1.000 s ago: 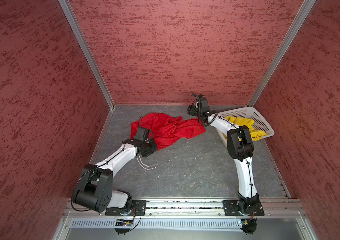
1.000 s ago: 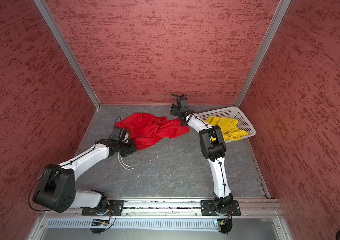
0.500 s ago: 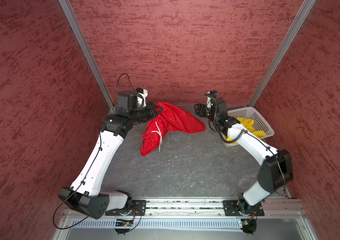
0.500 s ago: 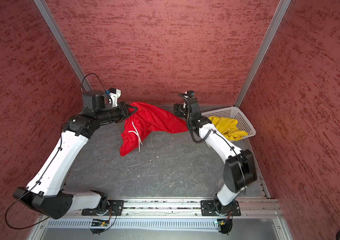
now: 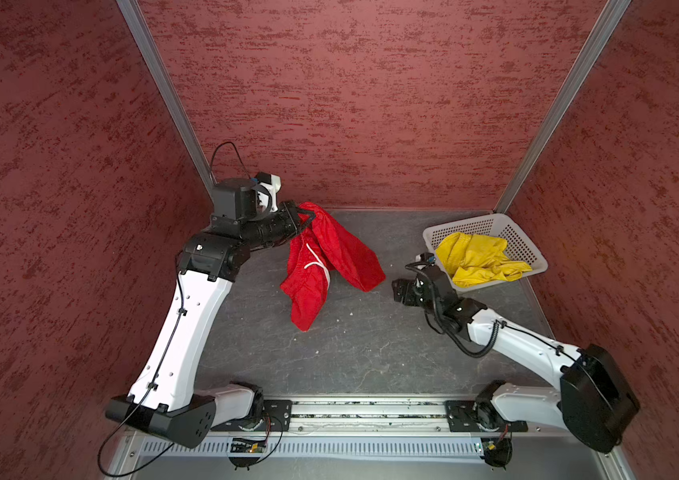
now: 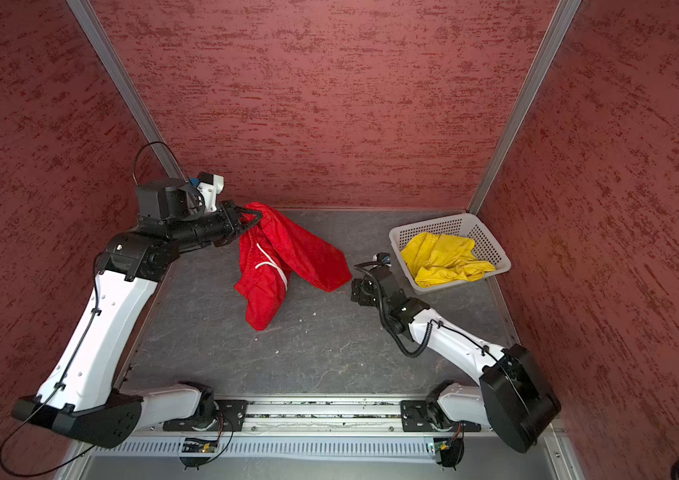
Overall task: Fold and stack the shorts
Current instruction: 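Lift the red shorts high with both grippers, spreading them apart, then lay the red shorts flat on the table, pulling them toward the robot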
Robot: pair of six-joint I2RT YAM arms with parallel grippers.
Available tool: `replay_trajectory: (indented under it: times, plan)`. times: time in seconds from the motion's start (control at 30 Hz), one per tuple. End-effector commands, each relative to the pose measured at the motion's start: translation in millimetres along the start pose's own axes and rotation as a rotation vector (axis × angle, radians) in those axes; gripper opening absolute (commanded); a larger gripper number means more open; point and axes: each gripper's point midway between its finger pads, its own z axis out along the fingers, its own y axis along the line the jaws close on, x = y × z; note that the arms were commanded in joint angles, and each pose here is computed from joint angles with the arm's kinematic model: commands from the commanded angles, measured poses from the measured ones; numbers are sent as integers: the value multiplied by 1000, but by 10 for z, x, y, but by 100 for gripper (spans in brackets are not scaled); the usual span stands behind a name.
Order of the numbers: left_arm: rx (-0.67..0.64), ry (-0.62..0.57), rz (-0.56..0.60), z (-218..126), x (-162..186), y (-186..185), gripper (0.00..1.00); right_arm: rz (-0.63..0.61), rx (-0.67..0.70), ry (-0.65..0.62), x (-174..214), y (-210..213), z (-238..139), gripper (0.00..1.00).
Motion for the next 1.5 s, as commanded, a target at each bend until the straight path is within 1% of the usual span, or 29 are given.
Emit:
replay_trajectory:
  times: [0.0,0.17,0.23,0.43,0.5,0.53,0.57,0.6,0.63,0.67,0.7,0.83,0.87,0.93,1.03,1.13,1.23,1.3,1.37,1.43,1.47]
  plan:
    - [-9,-17,-4,-88,-13,29,0,-117,1,-63,25,244,28,97]
    - [-24,-13,-15,-96,-17,84,0,-306,-5,-51,169,619,286,98]
    - [-24,-12,-17,-96,-25,89,0,-357,-11,-69,164,756,416,98]
    - [-23,-21,-31,-112,-91,128,0,-381,-49,-161,-69,1071,747,98]
    - [-19,-20,-36,-114,-120,134,0,-355,-35,-185,-212,1024,883,98]
    - [-16,-23,-38,-120,-142,138,0,-332,-42,-188,-287,989,941,94]
    - [-16,-25,-40,-120,-168,149,0,-302,-61,-184,-371,926,1005,83]
    - [-15,-30,-42,-125,-203,162,0,-275,-81,-181,-465,860,1045,60]
    - [-17,-35,-46,-123,-239,185,0,-257,-91,-181,-554,809,1061,40]
    - [-17,-45,-48,-123,-298,211,0,-251,-93,-189,-685,754,1055,24]
    - [-30,-57,-56,-113,-367,274,0,-263,-81,-197,-812,696,1032,15]
    - [-70,-101,-67,37,-685,476,0,-316,-52,-244,-1399,566,866,2]
    - [-83,-113,-55,113,-779,523,0,-315,-40,-263,-1605,518,810,0]
    - [-108,-129,-57,267,-959,613,0,-301,-22,-311,-2008,427,670,0]
    - [-99,-140,-76,500,-1250,669,0,-282,16,-415,-2656,325,397,0]
    - [-38,-139,-96,668,-1528,580,0,-273,74,-520,-3254,290,77,0]
    - [61,-155,-97,676,-1799,347,0,-254,162,-635,-3740,263,-305,0]
    - [124,-173,-88,596,-1920,179,0,-234,199,-709,-3950,260,-590,0]
    - [168,-187,-71,500,-1970,73,0,-212,223,-756,-4027,230,-809,0]
    - [170,-188,-53,409,-1935,32,0,-202,212,-769,-3971,216,-938,0]
    - [163,-181,-48,375,-1881,41,0,-195,197,-763,-3881,203,-959,0]
